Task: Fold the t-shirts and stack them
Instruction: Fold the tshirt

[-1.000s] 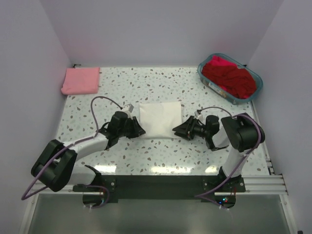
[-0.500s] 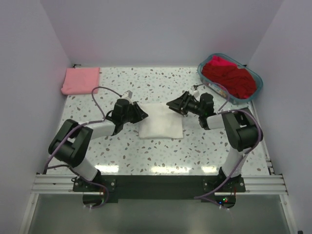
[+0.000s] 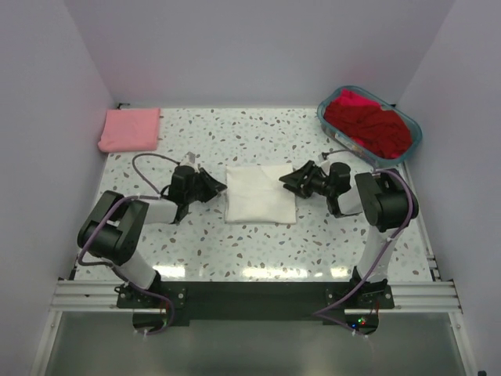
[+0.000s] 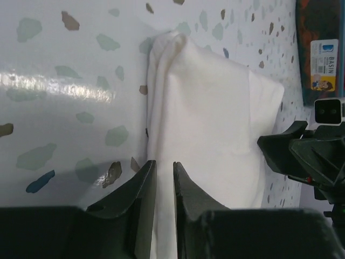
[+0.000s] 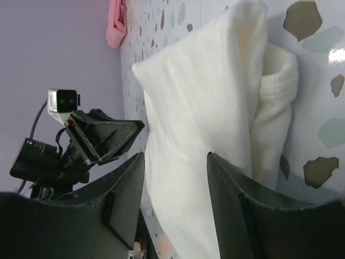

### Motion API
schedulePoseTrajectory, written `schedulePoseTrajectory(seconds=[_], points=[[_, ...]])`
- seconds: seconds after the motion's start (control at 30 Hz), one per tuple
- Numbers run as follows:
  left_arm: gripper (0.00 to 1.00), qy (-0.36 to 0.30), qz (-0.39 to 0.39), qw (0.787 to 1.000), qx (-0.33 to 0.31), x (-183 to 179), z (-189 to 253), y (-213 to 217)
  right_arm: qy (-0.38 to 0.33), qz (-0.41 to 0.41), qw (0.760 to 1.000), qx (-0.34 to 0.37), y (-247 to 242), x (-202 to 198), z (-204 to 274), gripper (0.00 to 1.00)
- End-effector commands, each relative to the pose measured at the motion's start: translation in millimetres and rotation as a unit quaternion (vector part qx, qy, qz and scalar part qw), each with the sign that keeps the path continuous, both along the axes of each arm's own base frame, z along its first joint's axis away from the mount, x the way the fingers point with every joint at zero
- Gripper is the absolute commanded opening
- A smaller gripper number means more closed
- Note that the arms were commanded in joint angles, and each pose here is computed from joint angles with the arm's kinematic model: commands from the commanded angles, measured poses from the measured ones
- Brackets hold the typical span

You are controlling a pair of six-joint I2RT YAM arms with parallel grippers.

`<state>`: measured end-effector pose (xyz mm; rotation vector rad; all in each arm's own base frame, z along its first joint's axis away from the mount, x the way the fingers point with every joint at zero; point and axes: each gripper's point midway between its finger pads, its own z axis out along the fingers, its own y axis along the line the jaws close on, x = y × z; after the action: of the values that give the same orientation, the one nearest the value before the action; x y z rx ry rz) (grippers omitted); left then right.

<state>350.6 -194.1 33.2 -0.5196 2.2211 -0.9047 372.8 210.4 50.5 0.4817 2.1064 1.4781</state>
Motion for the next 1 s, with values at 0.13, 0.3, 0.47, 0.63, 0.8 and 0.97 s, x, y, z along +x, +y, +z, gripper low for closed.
schedulePoseTrajectory(seconds=[0.13,0.3,0.47,0.63,0.8,0.97], points=[[0.26,-0.155,-0.011,0.987,-0.051,64.6,106.8,-18.0,-0.100,-0.024,0.995,0.009,1.9,48.4,72.3,0.54],[0.28,-0.142,-0.025,0.988,-0.056,91.6,85.9,-33.3,-0.093,-0.045,0.995,0.002,2.6,79.7,66.7,0.54],[0.27,-0.102,-0.031,0.993,-0.051,105.7,41.4,-41.0,-0.057,-0.063,0.996,-0.021,-2.1,96.8,24.2,0.54],[0.24,-0.065,-0.021,0.997,-0.043,103.3,4.2,-37.7,-0.031,-0.086,0.995,-0.031,-18.0,93.0,-10.7,0.54],[0.22,-0.053,-0.004,0.998,-0.032,98.3,-9.5,-23.5,-0.022,-0.106,0.994,-0.034,-44.9,89.6,-23.0,0.54],[0.29,-0.085,-0.002,0.996,-0.030,102.1,24.1,-15.6,-0.052,-0.069,0.995,-0.039,-46.6,83.5,6.1,0.55]])
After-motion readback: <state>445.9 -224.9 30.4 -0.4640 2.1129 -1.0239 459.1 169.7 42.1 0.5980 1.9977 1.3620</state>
